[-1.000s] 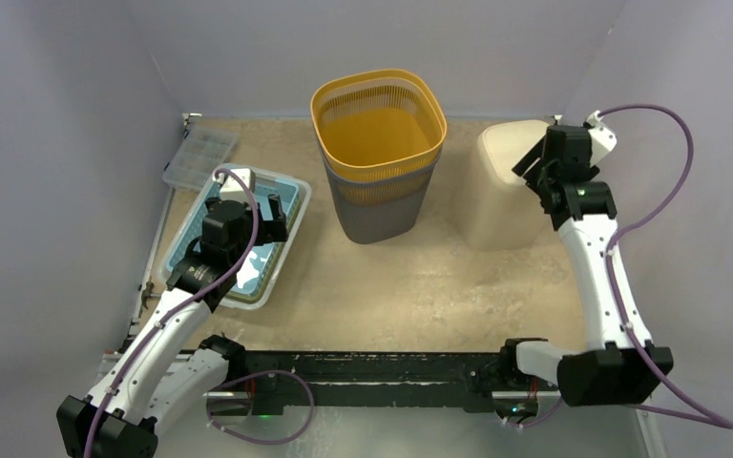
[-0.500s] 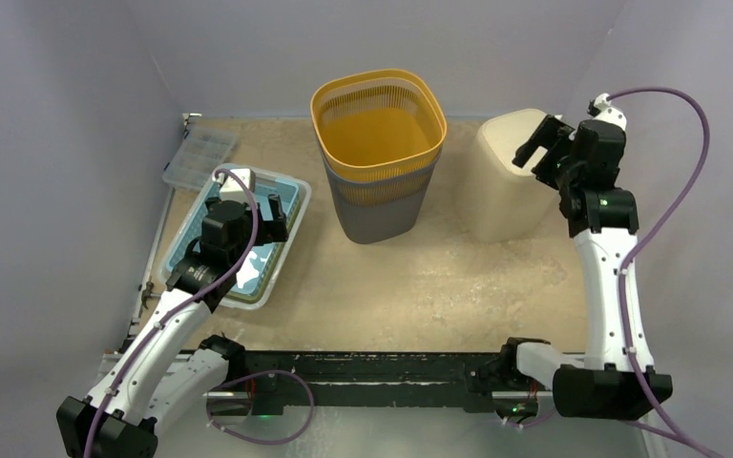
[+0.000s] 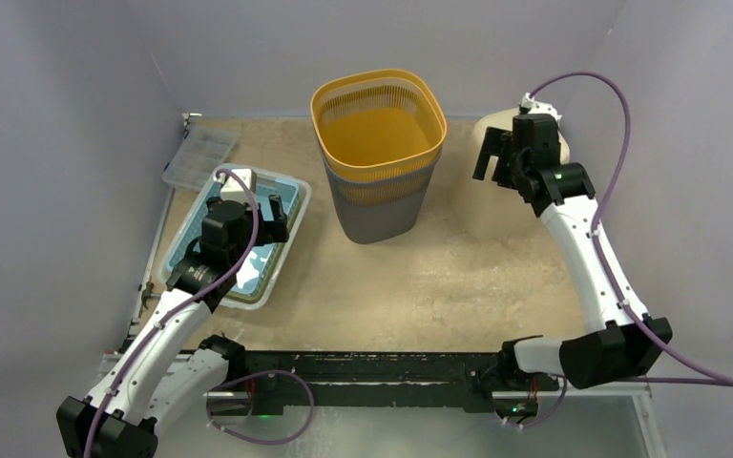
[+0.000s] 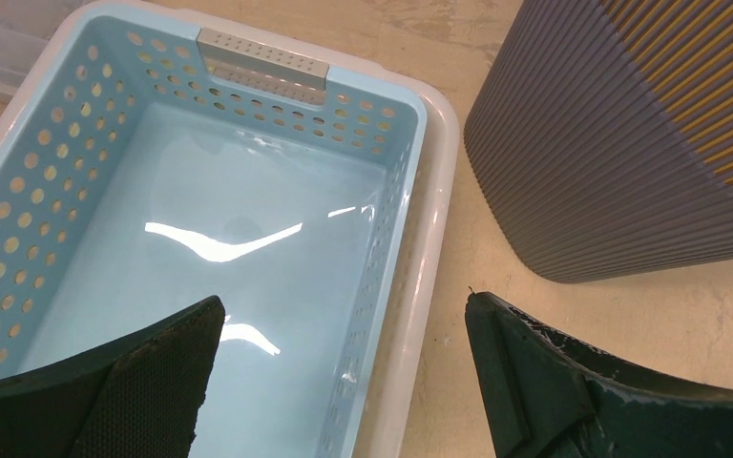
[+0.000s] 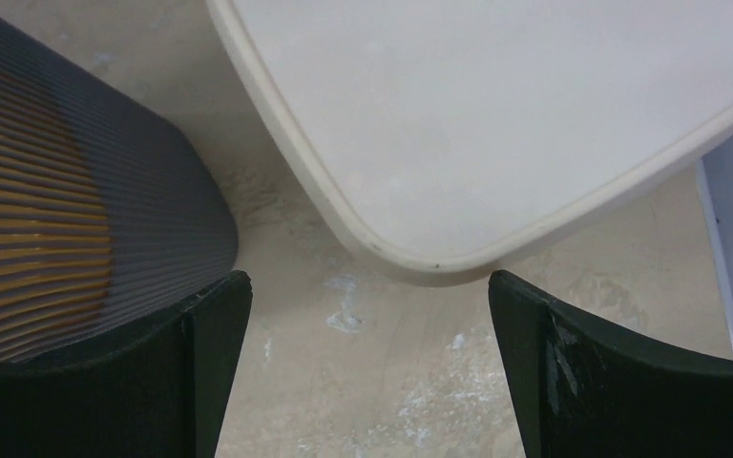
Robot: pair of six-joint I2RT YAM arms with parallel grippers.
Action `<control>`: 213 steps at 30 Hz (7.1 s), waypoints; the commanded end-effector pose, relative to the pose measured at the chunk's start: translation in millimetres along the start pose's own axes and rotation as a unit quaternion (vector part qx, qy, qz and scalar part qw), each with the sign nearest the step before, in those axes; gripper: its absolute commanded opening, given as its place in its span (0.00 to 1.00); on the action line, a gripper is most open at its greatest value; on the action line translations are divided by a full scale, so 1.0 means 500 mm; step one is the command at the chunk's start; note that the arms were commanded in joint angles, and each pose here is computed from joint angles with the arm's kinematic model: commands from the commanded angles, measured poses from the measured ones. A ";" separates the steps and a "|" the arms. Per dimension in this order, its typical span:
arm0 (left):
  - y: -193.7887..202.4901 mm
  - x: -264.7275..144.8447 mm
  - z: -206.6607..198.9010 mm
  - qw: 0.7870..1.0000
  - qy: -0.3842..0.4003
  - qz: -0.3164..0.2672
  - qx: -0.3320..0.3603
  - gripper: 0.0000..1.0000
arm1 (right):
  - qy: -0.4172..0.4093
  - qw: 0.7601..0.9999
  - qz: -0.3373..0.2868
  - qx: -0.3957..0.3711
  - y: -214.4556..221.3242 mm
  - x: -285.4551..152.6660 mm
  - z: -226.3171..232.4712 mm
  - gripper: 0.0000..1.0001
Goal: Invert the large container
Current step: Move the container to the corner of the board, then pick up the container from the container.
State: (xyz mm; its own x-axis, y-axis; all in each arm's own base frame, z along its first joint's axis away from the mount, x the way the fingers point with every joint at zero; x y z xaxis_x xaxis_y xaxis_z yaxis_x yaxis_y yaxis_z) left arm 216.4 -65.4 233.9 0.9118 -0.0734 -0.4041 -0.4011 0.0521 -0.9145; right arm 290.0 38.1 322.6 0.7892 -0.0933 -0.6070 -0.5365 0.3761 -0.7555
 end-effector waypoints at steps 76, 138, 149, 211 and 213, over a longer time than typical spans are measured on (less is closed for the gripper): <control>-0.023 0.019 -0.003 1.000 0.000 -0.005 0.010 0.94 | 0.253 0.911 -0.235 0.227 -0.151 0.440 -0.020 0.82; -0.031 0.008 -0.006 1.000 0.011 -0.015 0.002 0.93 | -0.159 0.987 -0.004 -0.034 -0.070 -0.004 0.308 0.47; -0.033 0.006 -0.004 1.000 0.008 -0.018 0.001 0.93 | -0.129 0.991 -0.039 -0.022 -0.085 -0.026 0.313 0.13; -0.097 -0.090 -0.144 0.918 0.315 0.064 -0.232 0.68 | -0.340 0.935 0.076 0.068 0.078 -0.278 0.161 0.08; -0.096 -0.088 -0.143 0.921 0.313 0.067 -0.224 0.67 | -0.326 0.941 0.074 0.058 0.075 -0.272 0.160 0.09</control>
State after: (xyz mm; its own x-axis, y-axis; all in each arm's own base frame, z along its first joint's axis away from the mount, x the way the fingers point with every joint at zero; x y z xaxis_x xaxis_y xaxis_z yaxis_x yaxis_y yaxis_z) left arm 186.8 -136.2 312.1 0.7069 -0.6682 -0.2318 -0.5884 -0.3738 -0.7170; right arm 194.8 125.8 361.4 0.7694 0.4072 -0.4921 -0.6377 0.4449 -0.6289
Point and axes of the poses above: each gripper's point midway between its finger pads, its own x axis out along the fingers, its own z axis along the line the jaws close on, y = z × x, the point moved 8 cm from there along -x, back along the fingers, and after that the axes turned 9 degrees about x, right-handed, at the moved point
